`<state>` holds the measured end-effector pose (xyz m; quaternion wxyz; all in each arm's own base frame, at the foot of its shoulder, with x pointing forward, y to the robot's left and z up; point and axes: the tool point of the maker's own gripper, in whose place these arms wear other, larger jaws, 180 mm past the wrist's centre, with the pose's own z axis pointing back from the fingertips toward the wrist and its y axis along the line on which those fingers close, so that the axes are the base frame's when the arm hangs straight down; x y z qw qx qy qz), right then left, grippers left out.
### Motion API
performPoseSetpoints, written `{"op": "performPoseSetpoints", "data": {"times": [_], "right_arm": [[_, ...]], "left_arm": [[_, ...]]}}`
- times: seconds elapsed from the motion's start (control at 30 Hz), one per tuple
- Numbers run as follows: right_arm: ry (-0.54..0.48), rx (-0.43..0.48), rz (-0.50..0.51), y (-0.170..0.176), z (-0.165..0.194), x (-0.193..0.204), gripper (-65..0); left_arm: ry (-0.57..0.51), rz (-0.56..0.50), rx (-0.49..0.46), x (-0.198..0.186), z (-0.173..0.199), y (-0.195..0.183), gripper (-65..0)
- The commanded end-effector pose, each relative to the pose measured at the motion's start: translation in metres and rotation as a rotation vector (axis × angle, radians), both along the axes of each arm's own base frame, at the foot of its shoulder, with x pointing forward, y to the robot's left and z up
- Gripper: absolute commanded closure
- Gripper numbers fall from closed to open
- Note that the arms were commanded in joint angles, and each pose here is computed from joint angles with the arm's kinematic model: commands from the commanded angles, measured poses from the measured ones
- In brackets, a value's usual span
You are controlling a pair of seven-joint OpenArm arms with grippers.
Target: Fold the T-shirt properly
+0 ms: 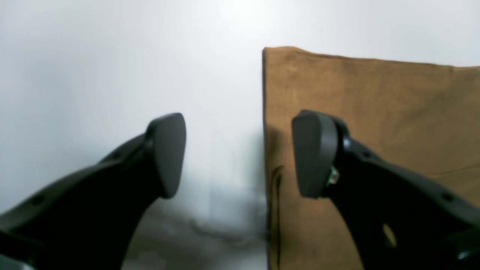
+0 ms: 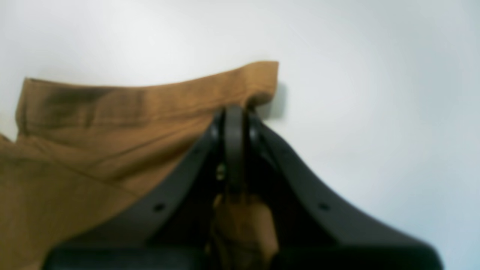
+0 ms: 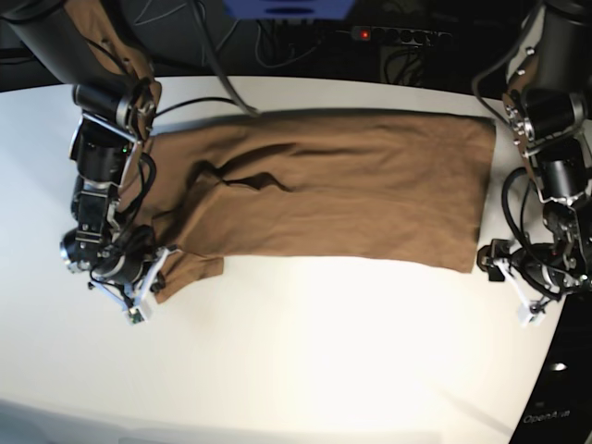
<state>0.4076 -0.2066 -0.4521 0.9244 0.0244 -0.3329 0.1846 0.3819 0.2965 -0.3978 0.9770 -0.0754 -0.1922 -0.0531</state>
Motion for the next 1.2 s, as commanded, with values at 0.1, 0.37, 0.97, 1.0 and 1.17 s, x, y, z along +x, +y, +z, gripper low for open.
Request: {"op": "performPoseSetpoints", "data": {"times": [0.1, 0.37, 0.97, 1.0, 1.17], "right_arm": [[0.186, -0.131, 0.011, -0.021, -0.027, -0.035, -1.2], [0.187, -0.131, 0.011, -0.021, -0.027, -0.035, -1.2], [0.189, -0.13, 0.012, -0.02, -0.028, -0.036, -1.2], [0.189, -0.131, 0.013, -0.02, -0.028, -0.035, -1.3], [0.189, -0.131, 0.013, -0.02, -0.028, -0.035, -1.3]], "left_arm": [[-0.081, 0.018, 0.008, 0.022, 0.026, 0.008, -44.7], [-0.098, 0.016, 0.014, 0.031, 0.036, 0.008, -65.0], [-0.055, 0.048, -0.114, 0.029, -0.003, -0.018, -64.8], [-0.058, 0.044, -0.12, 0.03, -0.003, -0.022, -64.8], [-0.05, 0.022, -0.153, 0.033, -0.008, -0.044, -64.7]]}}
